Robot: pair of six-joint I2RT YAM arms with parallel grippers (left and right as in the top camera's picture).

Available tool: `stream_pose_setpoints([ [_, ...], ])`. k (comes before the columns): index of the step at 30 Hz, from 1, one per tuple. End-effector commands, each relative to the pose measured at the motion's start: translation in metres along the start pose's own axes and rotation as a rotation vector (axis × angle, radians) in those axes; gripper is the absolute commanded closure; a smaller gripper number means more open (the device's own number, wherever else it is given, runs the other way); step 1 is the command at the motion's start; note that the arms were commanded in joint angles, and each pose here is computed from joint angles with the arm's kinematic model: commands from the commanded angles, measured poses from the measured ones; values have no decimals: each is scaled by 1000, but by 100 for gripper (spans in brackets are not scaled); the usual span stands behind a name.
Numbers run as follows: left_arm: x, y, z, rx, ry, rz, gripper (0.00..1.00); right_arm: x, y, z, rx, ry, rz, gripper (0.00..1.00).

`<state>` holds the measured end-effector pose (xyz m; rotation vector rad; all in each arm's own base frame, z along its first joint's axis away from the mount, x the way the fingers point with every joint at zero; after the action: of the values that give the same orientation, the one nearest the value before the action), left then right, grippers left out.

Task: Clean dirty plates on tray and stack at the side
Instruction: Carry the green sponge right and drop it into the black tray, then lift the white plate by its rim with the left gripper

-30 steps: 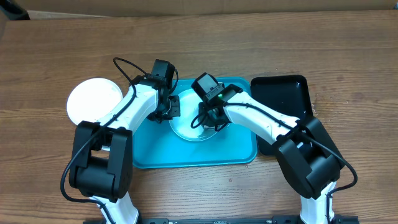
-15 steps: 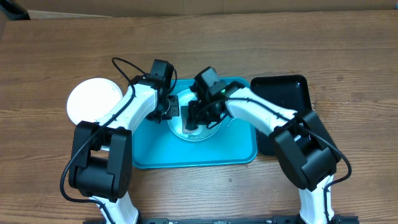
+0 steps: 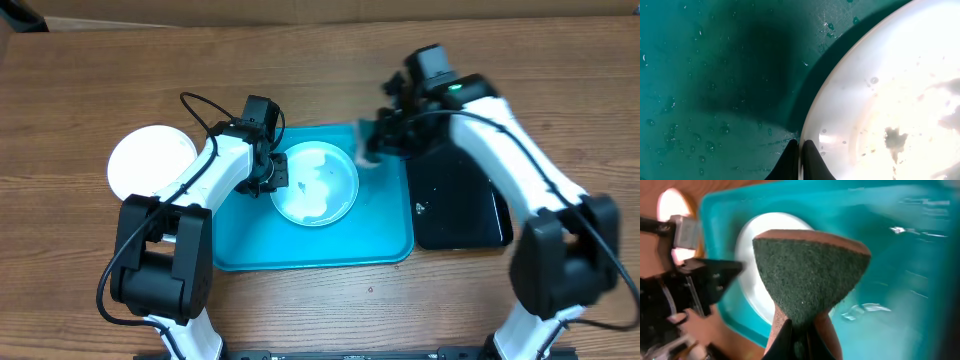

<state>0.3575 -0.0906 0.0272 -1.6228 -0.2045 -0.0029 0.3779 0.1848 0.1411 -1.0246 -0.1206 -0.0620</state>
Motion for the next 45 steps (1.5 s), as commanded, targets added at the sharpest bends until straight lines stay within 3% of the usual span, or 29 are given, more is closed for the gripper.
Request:
stream_pose_setpoints([
  [1,5,0,-4,-9,4,-9,96,14,-37,-60,-237,58,-89,96],
  [8,6,0,-4,-10,4,-12,96,-12,-49,-162,-664,159,-61,96],
  [18,6,0,-4,-10,4,-12,96,-18,-17,-187,-688,147,-100,96],
  [20,6,0,-4,-10,4,-13,96,-20,-17,-184,-670,149,-89,75],
  [21,6,0,-4,-10,4,-13,96,-19,-18,-181,-659,149,-84,54],
  [22,6,0,-4,-10,4,-13,96,-17,-21,-178,-651,150,-82,42],
  [27,7,0,-4,-7,9,-17,85,7,-59,-165,-639,172,-131,5],
  [34,8,0,-4,-9,6,-20,64,37,-136,-208,-672,330,-303,0],
  [45,2,8,-1,-8,-21,-16,69,17,-174,-272,-700,510,-341,0],
])
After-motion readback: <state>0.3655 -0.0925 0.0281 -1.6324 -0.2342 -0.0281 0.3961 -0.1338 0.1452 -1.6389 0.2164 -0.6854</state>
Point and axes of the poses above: each gripper's point midway between its finger pads, its own y axis out along the fingers, its own z axis along the line the jaws close on, x = y × z, the point moved 1 cm from there along -y, back along the fingers, and after that the axes turned 3 degrees about -y, right-handed, at the moved point
